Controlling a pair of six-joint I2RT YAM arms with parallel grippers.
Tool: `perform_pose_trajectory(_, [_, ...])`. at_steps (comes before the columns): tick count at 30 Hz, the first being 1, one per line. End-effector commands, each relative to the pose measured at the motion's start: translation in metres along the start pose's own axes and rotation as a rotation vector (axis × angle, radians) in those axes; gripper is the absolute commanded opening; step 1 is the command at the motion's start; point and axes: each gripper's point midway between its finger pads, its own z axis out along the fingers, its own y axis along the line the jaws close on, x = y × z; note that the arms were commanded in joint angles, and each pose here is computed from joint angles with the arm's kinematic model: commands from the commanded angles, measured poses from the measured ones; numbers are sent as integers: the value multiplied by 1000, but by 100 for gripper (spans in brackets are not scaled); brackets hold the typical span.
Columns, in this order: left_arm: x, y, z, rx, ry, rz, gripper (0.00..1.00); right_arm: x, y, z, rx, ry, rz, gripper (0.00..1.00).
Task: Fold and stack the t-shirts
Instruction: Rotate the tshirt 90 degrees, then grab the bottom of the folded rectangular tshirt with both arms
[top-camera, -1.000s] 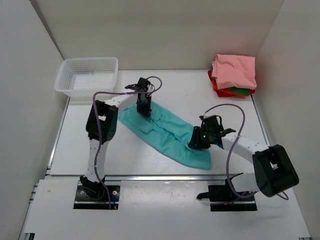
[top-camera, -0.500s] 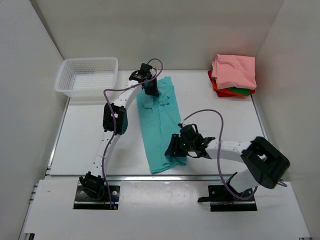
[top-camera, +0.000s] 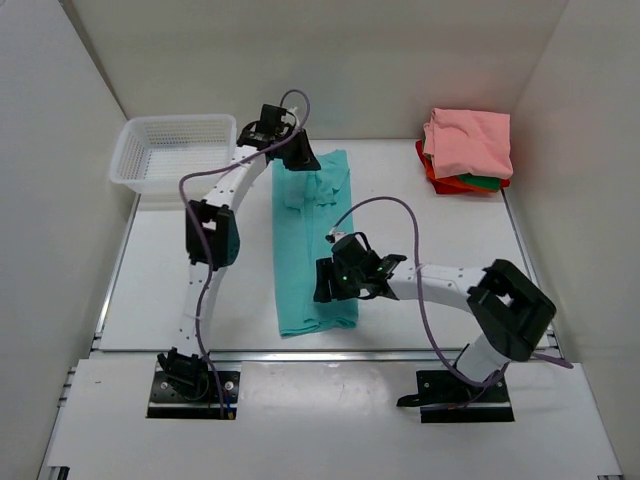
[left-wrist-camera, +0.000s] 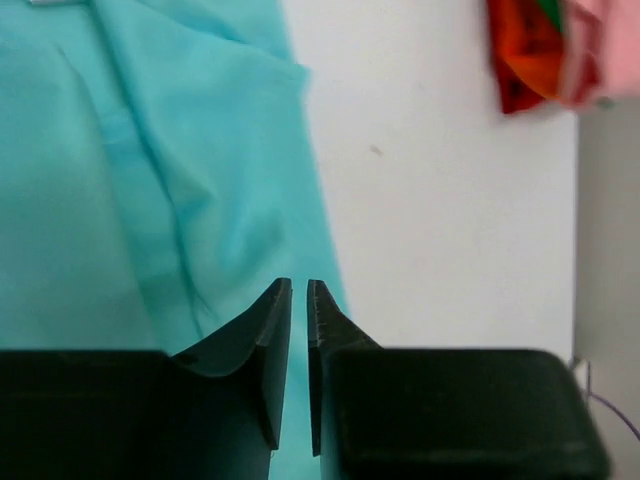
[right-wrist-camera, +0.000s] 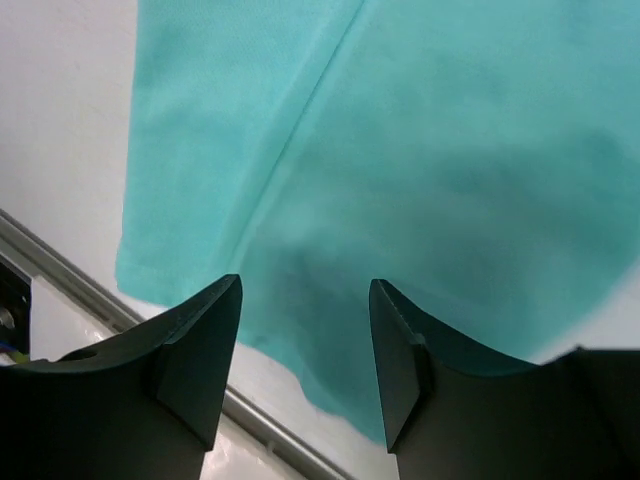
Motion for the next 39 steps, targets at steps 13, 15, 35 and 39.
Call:
perform_pose_trajectory(13, [316,25,-210,-173,69,56,29,42,-75,-67,122,-94,168,55])
perform_pose_trajectory(15, [347,40,-212,-190,55,11,30,50,-74,-65,103,-92,216,54])
perform_pose_trajectory(35, [360,17,-217,-37,-42,-84,35,47,-62,-55,169,-73,68,53])
perform_pose_trajectory(39, [368,21,-211,-63,-1,-67,34,38,-61,-55,187,-86,45,47])
